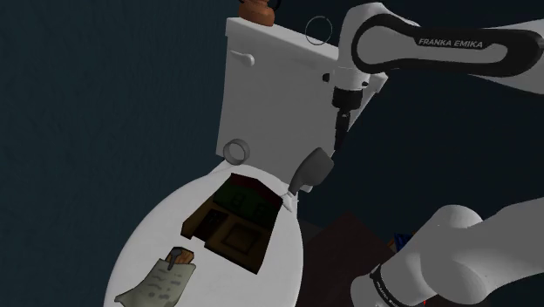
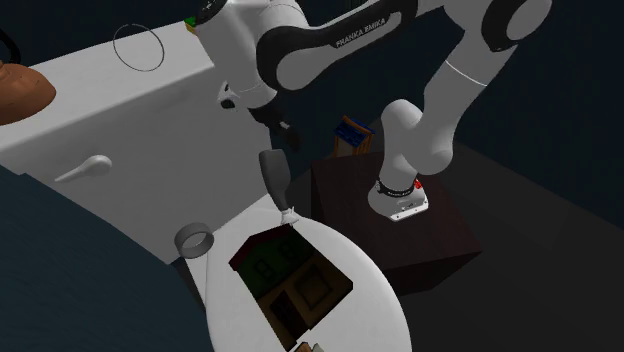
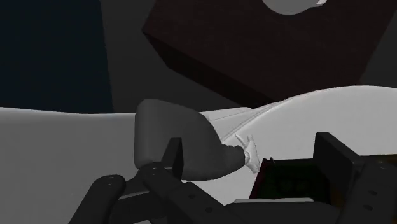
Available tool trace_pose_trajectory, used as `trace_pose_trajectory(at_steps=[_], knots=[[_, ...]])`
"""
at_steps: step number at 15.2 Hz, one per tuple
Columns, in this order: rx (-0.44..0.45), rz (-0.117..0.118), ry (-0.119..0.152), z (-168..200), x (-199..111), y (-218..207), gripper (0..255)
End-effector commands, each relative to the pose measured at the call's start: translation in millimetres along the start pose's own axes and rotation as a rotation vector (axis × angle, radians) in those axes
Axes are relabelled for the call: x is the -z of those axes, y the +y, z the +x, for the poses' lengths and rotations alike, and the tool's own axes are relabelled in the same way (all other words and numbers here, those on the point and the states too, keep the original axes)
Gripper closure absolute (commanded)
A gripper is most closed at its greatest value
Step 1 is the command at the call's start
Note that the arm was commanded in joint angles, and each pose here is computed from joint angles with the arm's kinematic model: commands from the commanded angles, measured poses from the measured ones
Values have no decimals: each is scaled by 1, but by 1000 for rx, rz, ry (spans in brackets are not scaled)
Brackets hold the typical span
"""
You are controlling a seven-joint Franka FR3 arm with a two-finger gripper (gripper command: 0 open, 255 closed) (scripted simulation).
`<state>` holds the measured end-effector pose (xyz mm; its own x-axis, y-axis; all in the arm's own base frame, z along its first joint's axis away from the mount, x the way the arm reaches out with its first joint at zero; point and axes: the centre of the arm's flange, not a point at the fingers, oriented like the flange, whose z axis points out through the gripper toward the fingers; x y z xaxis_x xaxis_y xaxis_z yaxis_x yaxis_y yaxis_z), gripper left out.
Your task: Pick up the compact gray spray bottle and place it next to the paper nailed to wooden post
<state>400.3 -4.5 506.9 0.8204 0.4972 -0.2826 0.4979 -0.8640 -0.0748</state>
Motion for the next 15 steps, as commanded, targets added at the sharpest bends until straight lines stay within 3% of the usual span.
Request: trace_pose_trajectory(at_steps=[1,11,12,15], knots=[[146,-15,-79,34,-12,7,0],[829,-95,-455,179,-107,-28,0],[865,-100,-475,185,-113,-32,0],[865,-100,-475,179,-128,-28,0]])
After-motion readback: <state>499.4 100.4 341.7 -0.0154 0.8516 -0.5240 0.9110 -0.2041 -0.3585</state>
